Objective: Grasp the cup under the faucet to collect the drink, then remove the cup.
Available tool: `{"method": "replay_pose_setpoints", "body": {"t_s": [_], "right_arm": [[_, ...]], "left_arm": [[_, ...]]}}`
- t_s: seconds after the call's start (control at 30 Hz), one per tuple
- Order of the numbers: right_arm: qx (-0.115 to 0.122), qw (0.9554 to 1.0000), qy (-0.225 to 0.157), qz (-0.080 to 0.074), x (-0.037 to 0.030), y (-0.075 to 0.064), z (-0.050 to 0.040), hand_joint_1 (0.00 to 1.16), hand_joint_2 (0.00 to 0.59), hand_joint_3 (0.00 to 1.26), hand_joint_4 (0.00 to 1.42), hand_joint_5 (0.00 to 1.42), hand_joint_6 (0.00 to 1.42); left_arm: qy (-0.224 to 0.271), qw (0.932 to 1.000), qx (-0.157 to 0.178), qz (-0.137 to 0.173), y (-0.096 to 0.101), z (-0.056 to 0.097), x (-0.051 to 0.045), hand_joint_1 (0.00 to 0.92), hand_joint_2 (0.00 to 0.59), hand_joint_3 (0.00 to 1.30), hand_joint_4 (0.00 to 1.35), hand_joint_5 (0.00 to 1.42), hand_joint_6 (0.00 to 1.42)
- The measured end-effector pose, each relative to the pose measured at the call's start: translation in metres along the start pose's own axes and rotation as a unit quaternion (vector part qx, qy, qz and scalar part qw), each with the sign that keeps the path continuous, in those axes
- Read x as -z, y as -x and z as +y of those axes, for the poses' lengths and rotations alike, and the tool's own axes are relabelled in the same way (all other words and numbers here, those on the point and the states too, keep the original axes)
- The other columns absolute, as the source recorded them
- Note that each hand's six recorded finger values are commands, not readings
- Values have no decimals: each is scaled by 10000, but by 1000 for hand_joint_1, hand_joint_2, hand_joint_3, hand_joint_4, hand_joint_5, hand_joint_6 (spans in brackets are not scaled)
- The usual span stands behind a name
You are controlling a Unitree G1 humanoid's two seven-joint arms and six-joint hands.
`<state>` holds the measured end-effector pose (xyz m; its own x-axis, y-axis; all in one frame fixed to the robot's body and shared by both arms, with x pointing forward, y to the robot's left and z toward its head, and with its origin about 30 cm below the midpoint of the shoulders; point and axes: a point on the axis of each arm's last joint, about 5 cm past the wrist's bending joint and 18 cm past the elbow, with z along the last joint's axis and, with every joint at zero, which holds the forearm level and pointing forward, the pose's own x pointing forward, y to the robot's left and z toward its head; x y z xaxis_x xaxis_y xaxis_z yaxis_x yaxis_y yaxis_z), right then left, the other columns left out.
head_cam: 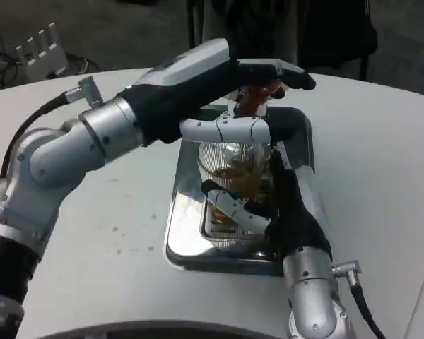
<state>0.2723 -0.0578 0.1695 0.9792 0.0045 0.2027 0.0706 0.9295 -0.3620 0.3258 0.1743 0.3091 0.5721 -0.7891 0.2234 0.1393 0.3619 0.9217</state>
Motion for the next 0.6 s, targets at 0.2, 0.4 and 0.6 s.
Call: {"method": "replay_pose_setpoints", "body": {"t_s": [0.2, 0.4, 0.6], "right_arm": [[-6, 10000, 15, -20, -6, -26, 17, 717, 200, 0, 0, 61, 108], [35, 10000, -2, -37, 9, -26, 40, 710, 207, 0, 2, 80, 110], [124, 9999, 15, -41, 8, -25, 70, 705, 209, 25, 63, 128, 140]], "left_arm": [[-12, 10000, 2, 8, 10, 9, 7, 0, 103, 282, 204, 269, 296], [26, 10000, -18, 5, 15, 11, 15, 0, 104, 282, 204, 269, 305], [31, 10000, -15, 3, 21, 16, 19, 0, 105, 282, 204, 269, 308]]}}
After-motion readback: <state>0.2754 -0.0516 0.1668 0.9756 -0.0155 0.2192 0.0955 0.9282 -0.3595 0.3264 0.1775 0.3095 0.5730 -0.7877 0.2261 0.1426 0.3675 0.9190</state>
